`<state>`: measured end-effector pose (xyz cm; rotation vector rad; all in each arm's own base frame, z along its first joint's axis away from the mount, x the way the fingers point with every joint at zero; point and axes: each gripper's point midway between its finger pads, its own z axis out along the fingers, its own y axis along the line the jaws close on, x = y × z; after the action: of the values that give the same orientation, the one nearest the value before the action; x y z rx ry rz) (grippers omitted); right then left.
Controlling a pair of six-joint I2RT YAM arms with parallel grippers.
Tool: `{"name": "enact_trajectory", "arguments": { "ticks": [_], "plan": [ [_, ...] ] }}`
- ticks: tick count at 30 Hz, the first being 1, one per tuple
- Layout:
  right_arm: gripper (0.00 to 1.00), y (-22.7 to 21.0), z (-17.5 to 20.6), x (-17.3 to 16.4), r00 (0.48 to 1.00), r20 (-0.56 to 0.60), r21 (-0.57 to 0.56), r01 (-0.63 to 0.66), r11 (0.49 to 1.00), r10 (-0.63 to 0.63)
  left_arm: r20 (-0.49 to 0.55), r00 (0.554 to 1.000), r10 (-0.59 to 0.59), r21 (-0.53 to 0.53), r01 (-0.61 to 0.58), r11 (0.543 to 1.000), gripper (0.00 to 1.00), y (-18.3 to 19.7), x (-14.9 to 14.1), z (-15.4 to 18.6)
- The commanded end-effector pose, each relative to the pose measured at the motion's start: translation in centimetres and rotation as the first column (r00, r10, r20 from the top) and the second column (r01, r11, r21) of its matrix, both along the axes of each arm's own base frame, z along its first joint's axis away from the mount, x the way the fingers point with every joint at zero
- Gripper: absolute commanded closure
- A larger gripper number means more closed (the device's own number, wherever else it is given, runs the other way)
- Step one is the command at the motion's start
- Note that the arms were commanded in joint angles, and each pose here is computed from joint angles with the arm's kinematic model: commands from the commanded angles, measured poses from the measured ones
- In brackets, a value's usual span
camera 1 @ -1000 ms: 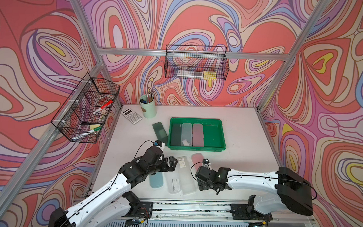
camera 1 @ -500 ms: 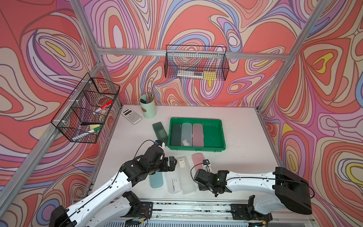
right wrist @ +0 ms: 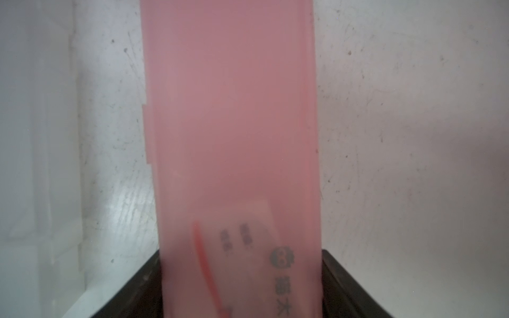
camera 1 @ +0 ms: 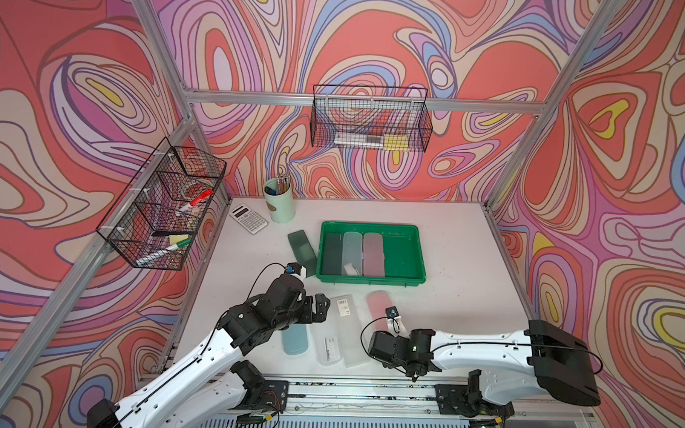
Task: Put the pencil case into the storage box
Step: Pick up the pencil case from the center of the board.
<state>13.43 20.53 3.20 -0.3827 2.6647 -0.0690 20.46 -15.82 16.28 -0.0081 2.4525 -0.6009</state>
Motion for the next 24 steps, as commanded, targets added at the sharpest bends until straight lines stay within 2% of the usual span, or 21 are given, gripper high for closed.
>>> {"name": "enact_trajectory", "arguments": {
  "ticks": [1,14,18,24],
  "plan": [
    [0.44,0.4,2.1,0.1,0.998,0.059,0.022,0.005,1.0,-0.006,0.018,1.0,0.016,0.009,-0.016,1.0,0.01,0.6,-0.2,1.1],
    [0.45,1.6,4.4,-0.6,0.991,0.109,0.057,-0.081,0.995,0.075,0.056,0.998,0.033,-0.009,-0.033,0.999,0.01,1.3,-0.4,3.3],
    [0.45,2.1,5.7,-0.5,0.988,0.132,0.107,-0.098,0.989,0.084,0.109,0.993,0.037,0.001,-0.037,0.999,0.01,1.8,-0.3,4.8],
    [0.45,3.2,9.4,0.0,0.979,0.192,0.224,-0.113,0.968,0.07,0.224,0.975,0.013,0.016,-0.017,1.0,0.01,1.9,0.6,9.0]
  ]
}}
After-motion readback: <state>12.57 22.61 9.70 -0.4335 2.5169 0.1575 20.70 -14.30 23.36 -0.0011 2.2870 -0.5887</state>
